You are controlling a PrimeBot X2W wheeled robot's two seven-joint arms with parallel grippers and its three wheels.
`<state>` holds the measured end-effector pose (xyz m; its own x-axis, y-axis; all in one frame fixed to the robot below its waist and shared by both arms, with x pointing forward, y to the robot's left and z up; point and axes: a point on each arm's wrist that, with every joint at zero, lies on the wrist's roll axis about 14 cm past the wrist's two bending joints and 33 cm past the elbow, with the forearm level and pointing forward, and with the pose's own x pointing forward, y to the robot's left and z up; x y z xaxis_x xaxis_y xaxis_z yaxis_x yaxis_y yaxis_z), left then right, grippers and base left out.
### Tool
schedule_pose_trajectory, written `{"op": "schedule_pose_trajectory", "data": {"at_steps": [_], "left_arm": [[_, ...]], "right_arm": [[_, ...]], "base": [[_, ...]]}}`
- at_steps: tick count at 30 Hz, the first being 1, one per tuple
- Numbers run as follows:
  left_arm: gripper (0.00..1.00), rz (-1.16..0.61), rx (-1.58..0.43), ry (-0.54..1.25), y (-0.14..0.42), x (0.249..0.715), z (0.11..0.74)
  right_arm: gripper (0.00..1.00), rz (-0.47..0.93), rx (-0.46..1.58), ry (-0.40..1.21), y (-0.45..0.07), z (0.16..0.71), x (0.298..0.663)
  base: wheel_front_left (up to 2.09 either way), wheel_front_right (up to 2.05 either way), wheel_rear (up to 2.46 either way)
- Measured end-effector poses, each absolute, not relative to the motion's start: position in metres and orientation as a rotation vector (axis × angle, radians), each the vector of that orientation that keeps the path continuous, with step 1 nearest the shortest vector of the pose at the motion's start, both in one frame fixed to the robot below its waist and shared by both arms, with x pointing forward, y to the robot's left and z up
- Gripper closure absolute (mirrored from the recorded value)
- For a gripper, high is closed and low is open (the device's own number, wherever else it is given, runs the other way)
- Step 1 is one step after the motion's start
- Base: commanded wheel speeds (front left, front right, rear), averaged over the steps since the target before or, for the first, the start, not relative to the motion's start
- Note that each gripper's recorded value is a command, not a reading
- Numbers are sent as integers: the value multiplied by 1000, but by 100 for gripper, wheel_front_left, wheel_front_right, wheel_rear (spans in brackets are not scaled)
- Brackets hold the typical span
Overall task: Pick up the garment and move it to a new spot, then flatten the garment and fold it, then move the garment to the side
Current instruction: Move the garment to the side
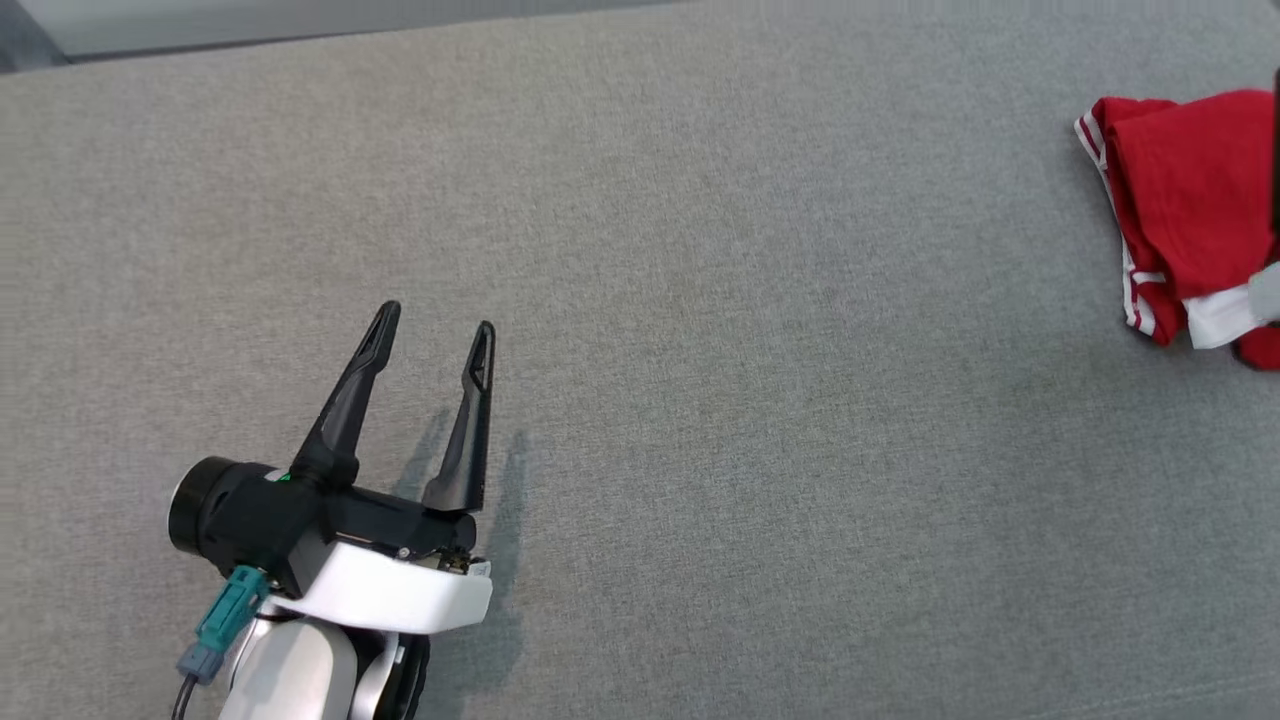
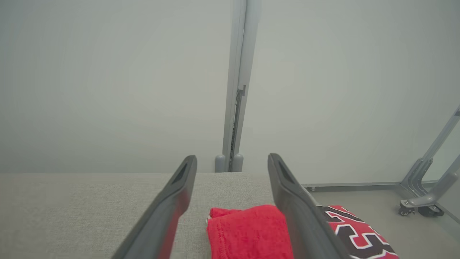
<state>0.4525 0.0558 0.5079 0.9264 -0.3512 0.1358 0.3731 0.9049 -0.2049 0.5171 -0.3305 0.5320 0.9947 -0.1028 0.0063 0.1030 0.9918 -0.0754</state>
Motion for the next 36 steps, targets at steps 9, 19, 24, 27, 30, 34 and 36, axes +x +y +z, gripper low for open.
{"op": "schedule_pose_trajectory", "data": {"at_steps": [9, 19, 24, 27, 30, 34, 36], "left_arm": [[0, -253, -257, -98, 90, 422, 519], [0, -176, -243, -153, 119, 387, 539], [0, -137, -233, -169, 132, 371, 542], [0, -112, -230, -171, 140, 364, 541], [0, -81, -222, -168, 148, 356, 539], [0, -62, -200, -168, 156, 345, 537], [0, -46, -189, -170, 162, 340, 537]], "right_arm": [[0, -5, -13, -90, -270, 542, 472], [0, 65, 37, -166, -223, 552, 413], [0, 82, 76, -204, -210, 558, 388], [0, 87, 97, -222, -204, 561, 377], [0, 97, 112, -229, -198, 561, 367], [0, 113, 138, -254, -188, 566, 354], [0, 121, 143, -252, -184, 565, 349]], "base": [[0, 0, 0], [0, 0, 0], [0, 0, 0], [0, 0, 0], [0, 0, 0], [0, 0, 0], [0, 0, 0]]}}
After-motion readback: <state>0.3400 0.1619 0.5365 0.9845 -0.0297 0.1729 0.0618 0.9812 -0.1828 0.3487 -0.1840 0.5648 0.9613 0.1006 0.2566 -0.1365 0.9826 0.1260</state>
